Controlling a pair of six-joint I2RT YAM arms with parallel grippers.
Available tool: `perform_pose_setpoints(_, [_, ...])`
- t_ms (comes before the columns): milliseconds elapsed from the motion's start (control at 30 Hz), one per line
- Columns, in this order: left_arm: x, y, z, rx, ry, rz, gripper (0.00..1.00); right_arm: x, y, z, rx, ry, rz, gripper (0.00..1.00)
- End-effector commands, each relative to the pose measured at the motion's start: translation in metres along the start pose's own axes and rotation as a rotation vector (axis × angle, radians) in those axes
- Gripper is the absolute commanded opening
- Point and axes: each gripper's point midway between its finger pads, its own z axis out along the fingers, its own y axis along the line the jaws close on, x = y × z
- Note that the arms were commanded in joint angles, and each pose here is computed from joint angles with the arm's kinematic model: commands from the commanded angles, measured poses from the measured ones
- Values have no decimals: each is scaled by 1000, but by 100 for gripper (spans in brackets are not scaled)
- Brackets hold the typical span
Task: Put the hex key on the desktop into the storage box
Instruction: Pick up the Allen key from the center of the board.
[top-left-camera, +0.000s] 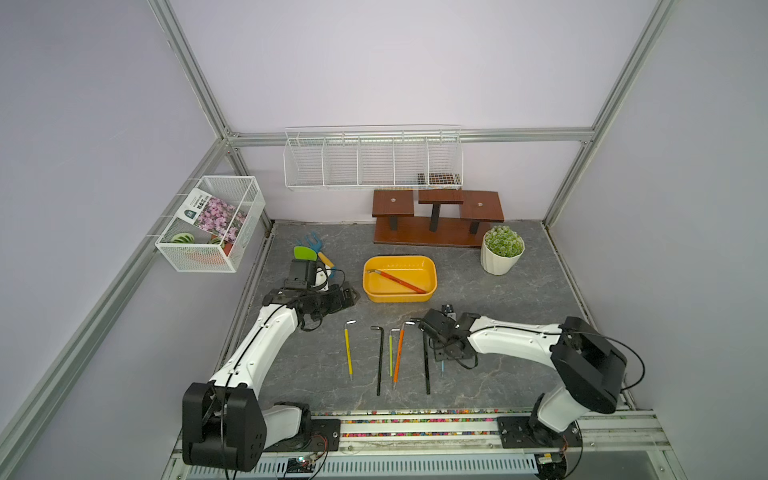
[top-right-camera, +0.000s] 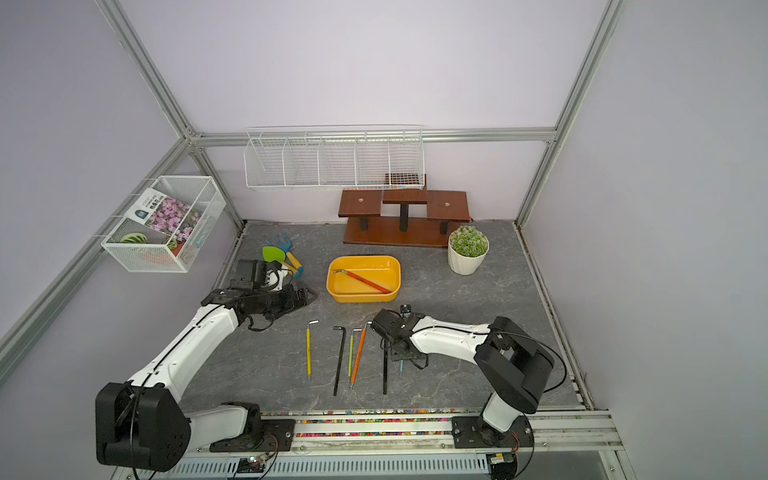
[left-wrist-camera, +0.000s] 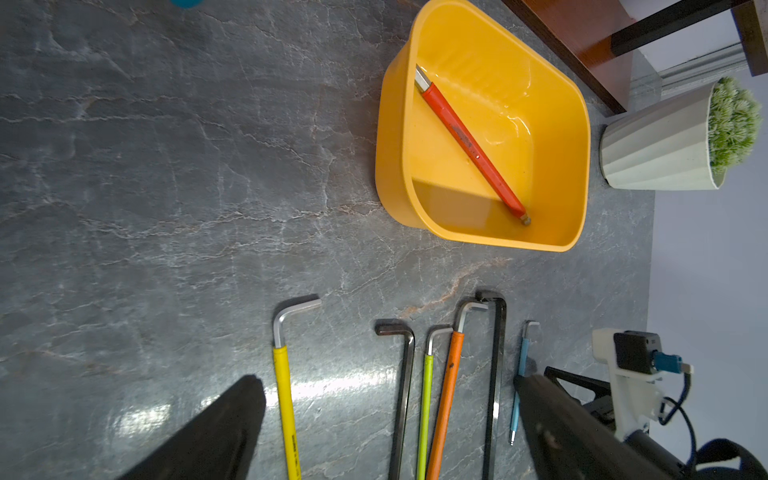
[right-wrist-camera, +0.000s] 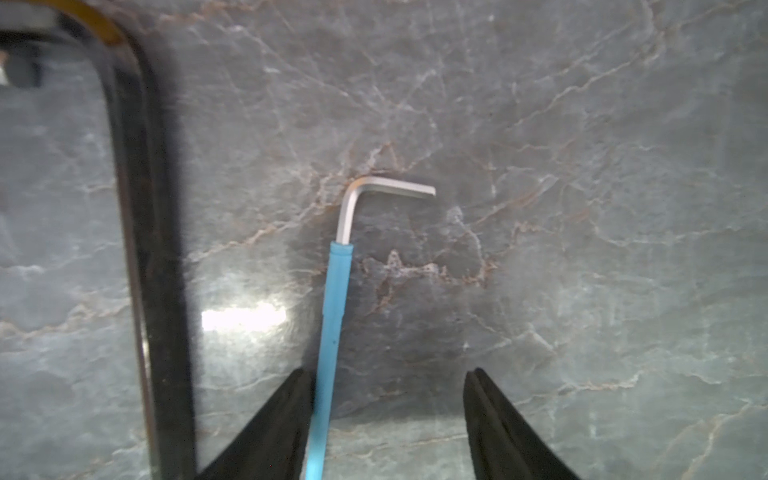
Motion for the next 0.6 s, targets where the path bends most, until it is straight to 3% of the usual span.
perform_pose_setpoints(0, [3,-2,-3,0,1,17,100,7,4,2,-31,14,22,62])
perform_pose_setpoints(333, [3,-2,-3,0,0,18,100,7,10,13,0,8,10,56])
perform_pose_setpoints(567, [3,-2,-3,-4,-2,19,100,17,4,25,52,22,-6,34])
